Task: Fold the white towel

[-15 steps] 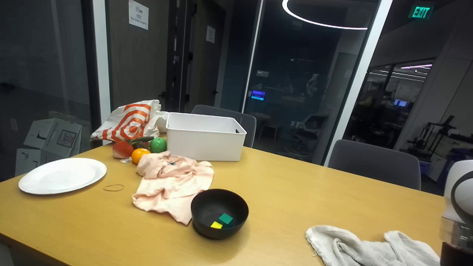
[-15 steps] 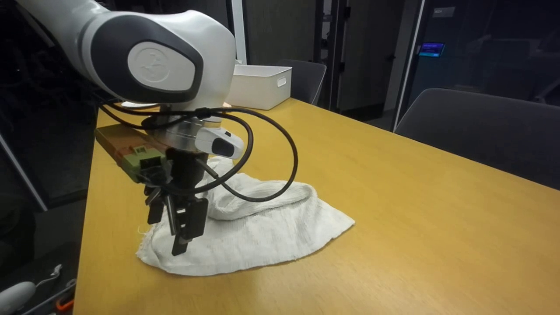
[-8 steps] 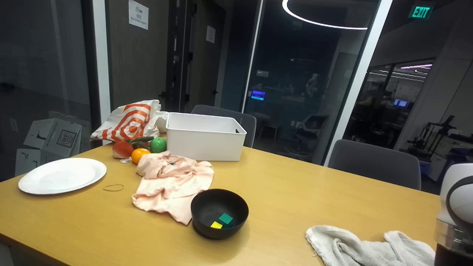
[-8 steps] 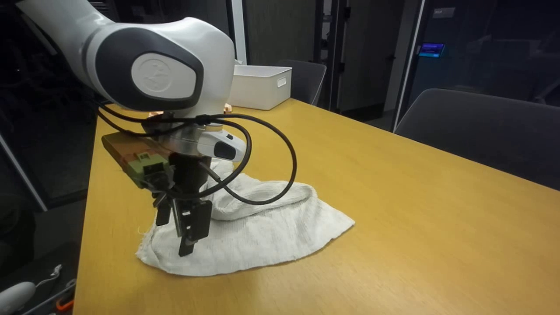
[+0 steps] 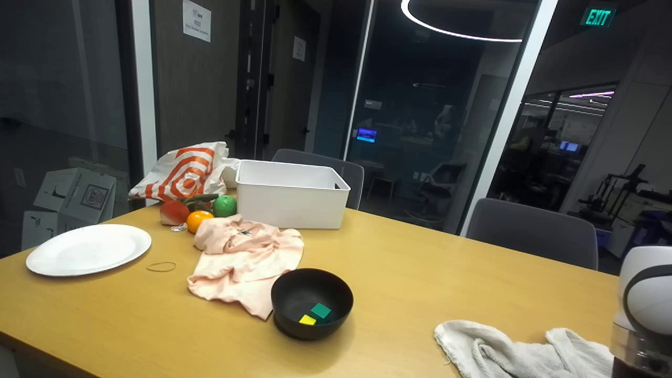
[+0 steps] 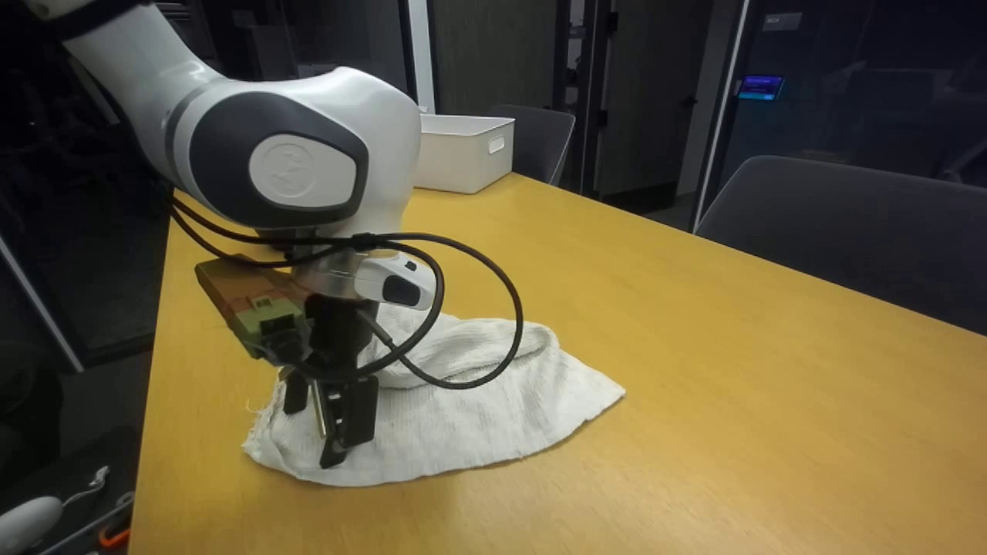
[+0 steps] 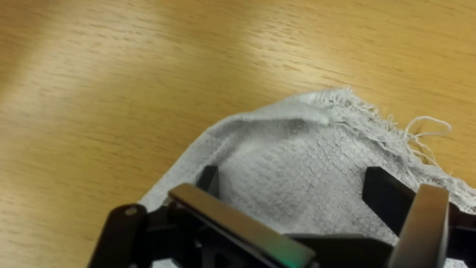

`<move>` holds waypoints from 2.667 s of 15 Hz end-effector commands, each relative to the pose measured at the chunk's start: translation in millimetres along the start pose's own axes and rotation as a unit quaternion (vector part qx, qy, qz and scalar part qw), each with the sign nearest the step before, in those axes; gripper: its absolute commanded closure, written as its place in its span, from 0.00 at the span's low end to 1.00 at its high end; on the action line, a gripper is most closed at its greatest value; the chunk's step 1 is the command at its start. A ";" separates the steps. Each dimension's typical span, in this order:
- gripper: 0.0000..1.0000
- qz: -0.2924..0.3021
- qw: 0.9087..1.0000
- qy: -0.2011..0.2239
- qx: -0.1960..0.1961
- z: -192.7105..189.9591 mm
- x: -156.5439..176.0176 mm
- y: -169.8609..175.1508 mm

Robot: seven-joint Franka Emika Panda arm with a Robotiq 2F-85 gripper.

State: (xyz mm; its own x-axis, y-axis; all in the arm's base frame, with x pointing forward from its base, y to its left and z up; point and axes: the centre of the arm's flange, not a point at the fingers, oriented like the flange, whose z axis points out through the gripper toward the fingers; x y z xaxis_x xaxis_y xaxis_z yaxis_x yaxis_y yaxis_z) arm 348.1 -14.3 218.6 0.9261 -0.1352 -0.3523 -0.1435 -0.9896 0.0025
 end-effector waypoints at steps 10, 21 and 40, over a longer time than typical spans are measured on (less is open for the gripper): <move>0.84 0.023 1.000 0.018 -0.010 12.9 -20.6 7.2; 0.91 0.075 0.991 0.084 -0.074 -34.1 -28.3 23.4; 0.91 -0.010 0.948 0.285 -0.143 -122.4 8.0 -92.4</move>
State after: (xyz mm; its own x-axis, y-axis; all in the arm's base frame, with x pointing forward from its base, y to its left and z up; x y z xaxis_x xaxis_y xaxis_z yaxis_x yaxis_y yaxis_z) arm 391.1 53.1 326.4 0.9862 -0.0740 0.1480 -0.1103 -0.9608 0.2543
